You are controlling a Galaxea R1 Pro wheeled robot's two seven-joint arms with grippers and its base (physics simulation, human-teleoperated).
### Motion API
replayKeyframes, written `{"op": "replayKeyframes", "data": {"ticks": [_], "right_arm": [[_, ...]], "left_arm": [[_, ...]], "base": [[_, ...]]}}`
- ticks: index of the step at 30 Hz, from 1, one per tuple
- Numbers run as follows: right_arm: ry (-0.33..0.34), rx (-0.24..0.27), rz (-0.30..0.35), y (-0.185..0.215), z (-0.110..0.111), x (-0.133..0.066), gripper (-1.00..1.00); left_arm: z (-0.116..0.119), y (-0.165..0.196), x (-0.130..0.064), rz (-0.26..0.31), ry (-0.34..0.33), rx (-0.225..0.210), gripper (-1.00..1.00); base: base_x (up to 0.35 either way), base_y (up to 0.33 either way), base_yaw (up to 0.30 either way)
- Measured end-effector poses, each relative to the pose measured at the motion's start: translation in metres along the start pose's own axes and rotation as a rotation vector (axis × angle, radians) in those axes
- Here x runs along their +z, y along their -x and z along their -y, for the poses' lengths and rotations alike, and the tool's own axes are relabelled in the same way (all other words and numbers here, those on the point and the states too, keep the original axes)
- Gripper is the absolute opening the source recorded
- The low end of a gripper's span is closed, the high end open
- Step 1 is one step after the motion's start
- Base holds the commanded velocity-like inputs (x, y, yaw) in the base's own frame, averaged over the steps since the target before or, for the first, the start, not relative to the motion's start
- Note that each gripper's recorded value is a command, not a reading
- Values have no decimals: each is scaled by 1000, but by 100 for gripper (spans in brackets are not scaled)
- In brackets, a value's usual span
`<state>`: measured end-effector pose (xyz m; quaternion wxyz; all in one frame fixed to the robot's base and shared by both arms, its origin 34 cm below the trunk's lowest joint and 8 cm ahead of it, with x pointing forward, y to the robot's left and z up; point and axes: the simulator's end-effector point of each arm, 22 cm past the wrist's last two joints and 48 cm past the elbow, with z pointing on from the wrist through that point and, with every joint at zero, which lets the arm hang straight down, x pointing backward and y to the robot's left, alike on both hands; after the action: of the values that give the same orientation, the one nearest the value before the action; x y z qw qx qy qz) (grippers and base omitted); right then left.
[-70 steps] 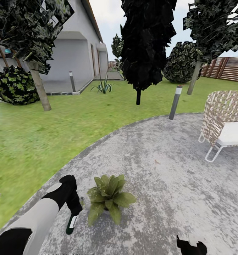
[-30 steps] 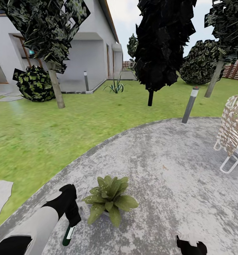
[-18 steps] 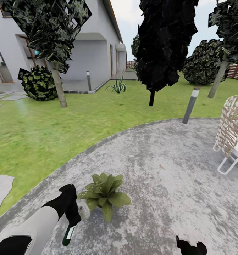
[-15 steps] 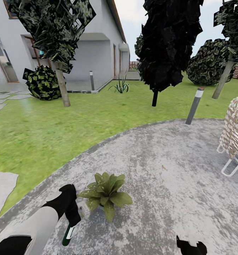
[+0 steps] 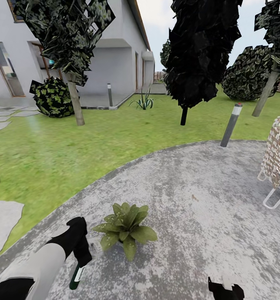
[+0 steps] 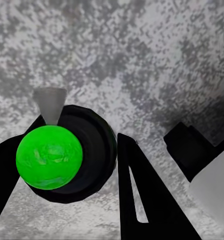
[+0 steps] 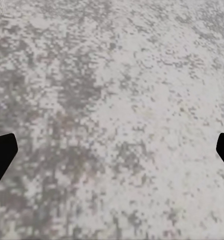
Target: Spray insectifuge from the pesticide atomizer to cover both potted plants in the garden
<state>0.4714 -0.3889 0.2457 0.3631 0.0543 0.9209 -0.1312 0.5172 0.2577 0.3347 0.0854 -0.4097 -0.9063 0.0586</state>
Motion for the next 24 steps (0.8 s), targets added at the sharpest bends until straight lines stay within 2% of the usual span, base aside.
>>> {"op": "replayKeyframes", "data": {"ticks": [5, 20, 24], "right_arm": [[3, 2, 0, 0, -2, 0, 100], [5, 1, -1, 0, -4, 0, 100], [5, 1, -1, 0, -4, 0, 100]], "left_arm": [[-2, -4, 1, -3, 1, -6, -100], [2, -6, 6, -8, -5, -4, -100], [-3, -5, 10, -8, 39, -2, -100]], "base": [[0, 0, 67], [0, 0, 268], [0, 0, 266]]}}
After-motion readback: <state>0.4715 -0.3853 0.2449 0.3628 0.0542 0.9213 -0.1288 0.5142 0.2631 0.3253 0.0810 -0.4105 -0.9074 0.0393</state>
